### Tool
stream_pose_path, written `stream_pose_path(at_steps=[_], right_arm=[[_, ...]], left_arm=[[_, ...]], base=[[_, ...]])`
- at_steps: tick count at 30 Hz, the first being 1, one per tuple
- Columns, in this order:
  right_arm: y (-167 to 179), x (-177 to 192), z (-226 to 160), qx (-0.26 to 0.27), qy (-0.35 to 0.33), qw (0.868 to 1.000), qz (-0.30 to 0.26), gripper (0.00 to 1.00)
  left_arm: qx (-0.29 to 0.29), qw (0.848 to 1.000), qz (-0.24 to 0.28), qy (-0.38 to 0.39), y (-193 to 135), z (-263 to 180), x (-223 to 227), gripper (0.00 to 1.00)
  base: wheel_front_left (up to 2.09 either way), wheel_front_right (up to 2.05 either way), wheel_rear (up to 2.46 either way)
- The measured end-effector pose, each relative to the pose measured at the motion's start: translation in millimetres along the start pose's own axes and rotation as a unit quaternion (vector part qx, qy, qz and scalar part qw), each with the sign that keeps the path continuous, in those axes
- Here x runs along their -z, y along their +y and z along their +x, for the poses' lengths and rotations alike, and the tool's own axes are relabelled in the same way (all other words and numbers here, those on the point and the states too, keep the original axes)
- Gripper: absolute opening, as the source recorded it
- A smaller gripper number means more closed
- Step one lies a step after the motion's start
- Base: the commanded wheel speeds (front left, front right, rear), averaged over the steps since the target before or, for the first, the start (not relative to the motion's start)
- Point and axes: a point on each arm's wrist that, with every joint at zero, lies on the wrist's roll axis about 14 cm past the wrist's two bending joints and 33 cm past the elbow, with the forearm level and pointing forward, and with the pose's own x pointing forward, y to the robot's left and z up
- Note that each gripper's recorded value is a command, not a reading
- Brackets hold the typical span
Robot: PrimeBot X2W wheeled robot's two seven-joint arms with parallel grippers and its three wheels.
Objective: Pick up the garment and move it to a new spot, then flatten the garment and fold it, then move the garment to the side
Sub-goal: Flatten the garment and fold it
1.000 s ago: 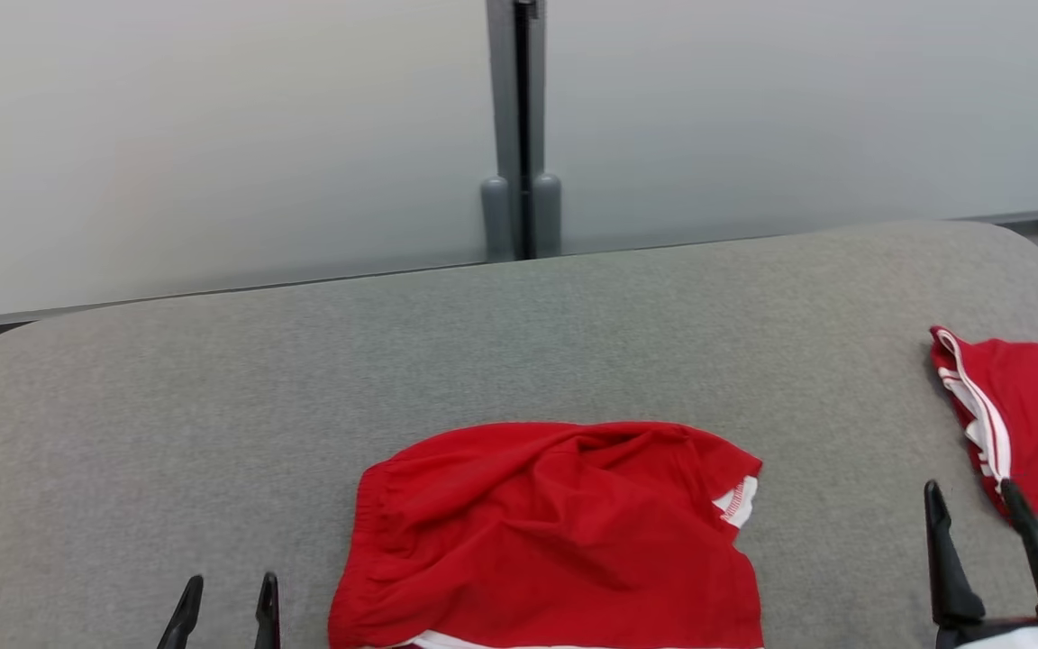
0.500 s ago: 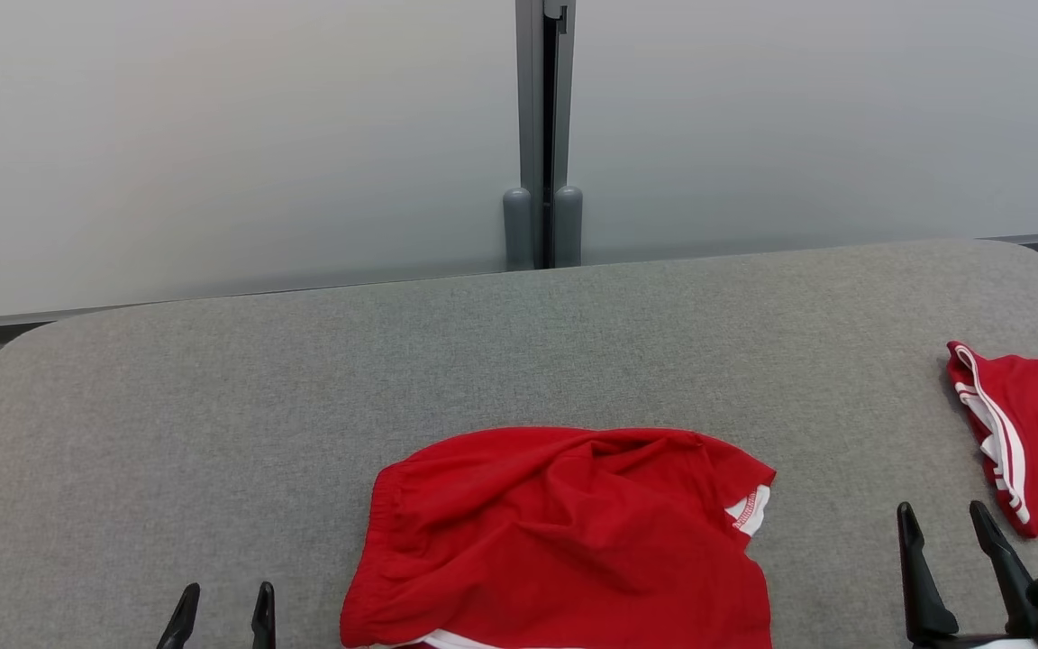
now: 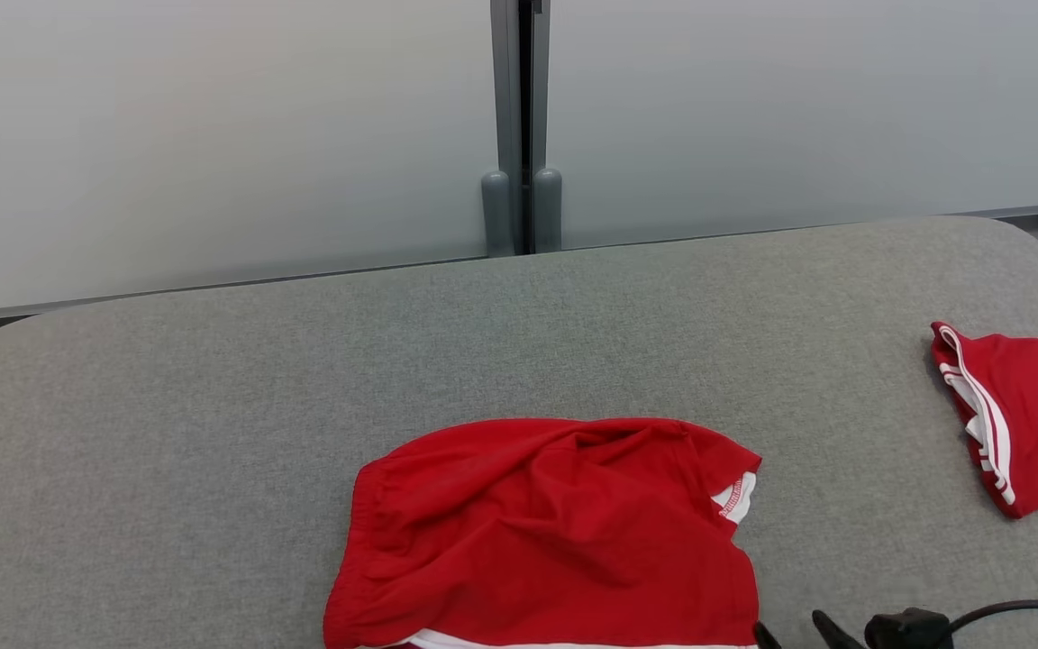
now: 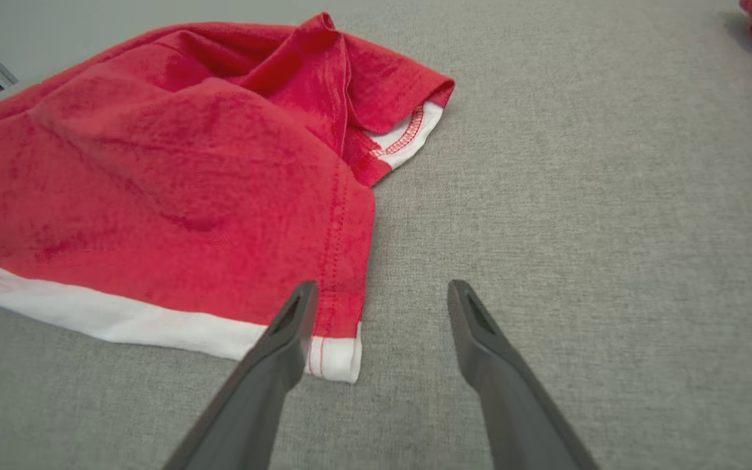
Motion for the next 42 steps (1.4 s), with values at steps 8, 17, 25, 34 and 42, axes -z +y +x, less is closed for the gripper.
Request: stream_pose_path(at_steps=[8, 17, 25, 34, 42], right_arm=[[14.4, 23.8, 0.5, -0.021, 0.049, 0.998, 0.012, 1.0], [19.8, 21.7, 15.9, -0.035, 0.056, 0.998, 0.009, 1.0], [29.1, 27.1, 27.8, -0.059, 0.08, 0.995, 0.011, 0.93], [40.2, 5.2, 25.3, -0.099, 0.056, 0.993, 0.041, 0.0], [34.5, -95.3, -1.6, -0.146, -0.075, 0.985, 0.056, 0.0]], left_arm=[[0.035, 0.999, 0.009, 0.026, -10.1, 8.8, 4.0, 1.0], [0.077, 0.996, 0.02, 0.039, -25.5, 28.3, 1.6, 1.0], [0.121, 0.992, 0.014, 0.042, -43.4, 39.1, 1.9, 0.48], [0.149, 0.989, 0.012, 0.006, -53.5, 34.8, -22.4, 0.0], [0.222, 0.969, -0.062, -0.088, -95.8, 12.0, -99.6, 0.0]], base=[[0.0, 0.0, 0.0], [0.0, 0.0, 0.0], [0.0, 0.0, 0.0], [0.0, 0.0, 0.0], [0.0, 0.0, 0.0]])
